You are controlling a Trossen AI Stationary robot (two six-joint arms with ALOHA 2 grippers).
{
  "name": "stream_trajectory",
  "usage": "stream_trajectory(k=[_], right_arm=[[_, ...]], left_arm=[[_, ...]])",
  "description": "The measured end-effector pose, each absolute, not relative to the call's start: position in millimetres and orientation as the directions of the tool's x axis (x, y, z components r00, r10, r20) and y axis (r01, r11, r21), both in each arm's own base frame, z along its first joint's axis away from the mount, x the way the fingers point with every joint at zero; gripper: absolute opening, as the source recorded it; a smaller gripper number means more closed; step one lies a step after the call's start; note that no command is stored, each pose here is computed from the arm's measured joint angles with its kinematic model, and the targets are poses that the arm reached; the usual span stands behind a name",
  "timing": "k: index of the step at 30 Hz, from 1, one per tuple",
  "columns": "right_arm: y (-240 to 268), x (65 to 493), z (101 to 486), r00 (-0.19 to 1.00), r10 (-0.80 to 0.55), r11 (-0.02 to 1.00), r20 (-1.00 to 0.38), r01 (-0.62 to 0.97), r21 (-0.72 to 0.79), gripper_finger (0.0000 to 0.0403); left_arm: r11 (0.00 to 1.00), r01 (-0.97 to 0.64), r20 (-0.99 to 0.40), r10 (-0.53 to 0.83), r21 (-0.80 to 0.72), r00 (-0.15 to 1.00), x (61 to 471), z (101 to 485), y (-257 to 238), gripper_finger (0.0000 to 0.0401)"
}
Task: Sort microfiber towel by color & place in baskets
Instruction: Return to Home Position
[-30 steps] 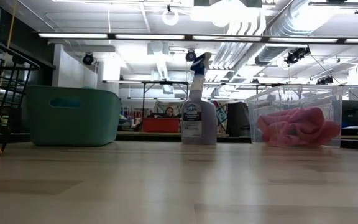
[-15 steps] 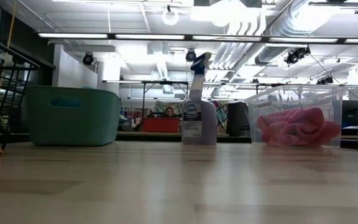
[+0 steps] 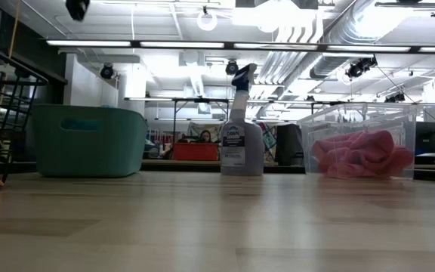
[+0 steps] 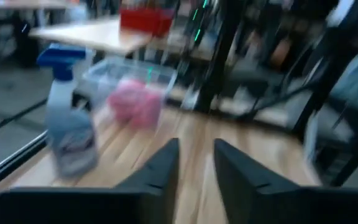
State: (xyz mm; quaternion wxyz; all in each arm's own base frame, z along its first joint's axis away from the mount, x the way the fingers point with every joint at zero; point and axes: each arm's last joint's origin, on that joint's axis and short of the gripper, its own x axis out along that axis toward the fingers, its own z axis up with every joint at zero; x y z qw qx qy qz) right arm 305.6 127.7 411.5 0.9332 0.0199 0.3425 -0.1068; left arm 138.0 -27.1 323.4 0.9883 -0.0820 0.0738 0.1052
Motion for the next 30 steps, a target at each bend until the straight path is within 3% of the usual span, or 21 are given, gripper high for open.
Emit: stream_trajectory(k=[4, 15, 25, 30], right_arm=[[127.3, 304.3, 410.2, 0.731, -0.191, 0.972, -0.655, 0.236, -0.02, 0.0259], [132.1, 280.6, 396.6, 0.573, -0.237, 0.933, -0.784, 0.36, -0.019, 0.0247], [150.6, 253.6, 391.0, 0.485, -0.274, 0.902, -0.831, 0.43, -0.047, 0.012], [157.4, 239.6, 396.4, 0.501, -0.262, 0.895, -0.824, 0.447, -0.013, 0.0049]], left_arm=[[0.954, -0.203, -0.045, 0.198, -0.221, 0.979, 130.8, 287.7, -13.5, 0.0012], [0.909, -0.221, 0.041, 0.251, -0.353, 0.967, 100.1, 222.9, -0.9, 0.0001], [0.88, -0.188, 0.092, 0.251, -0.437, 0.964, 95.9, 175.3, -0.4, 0.0], [0.879, -0.182, 0.09, 0.245, -0.441, 0.965, 95.6, 175.7, -0.5, 0.0]])
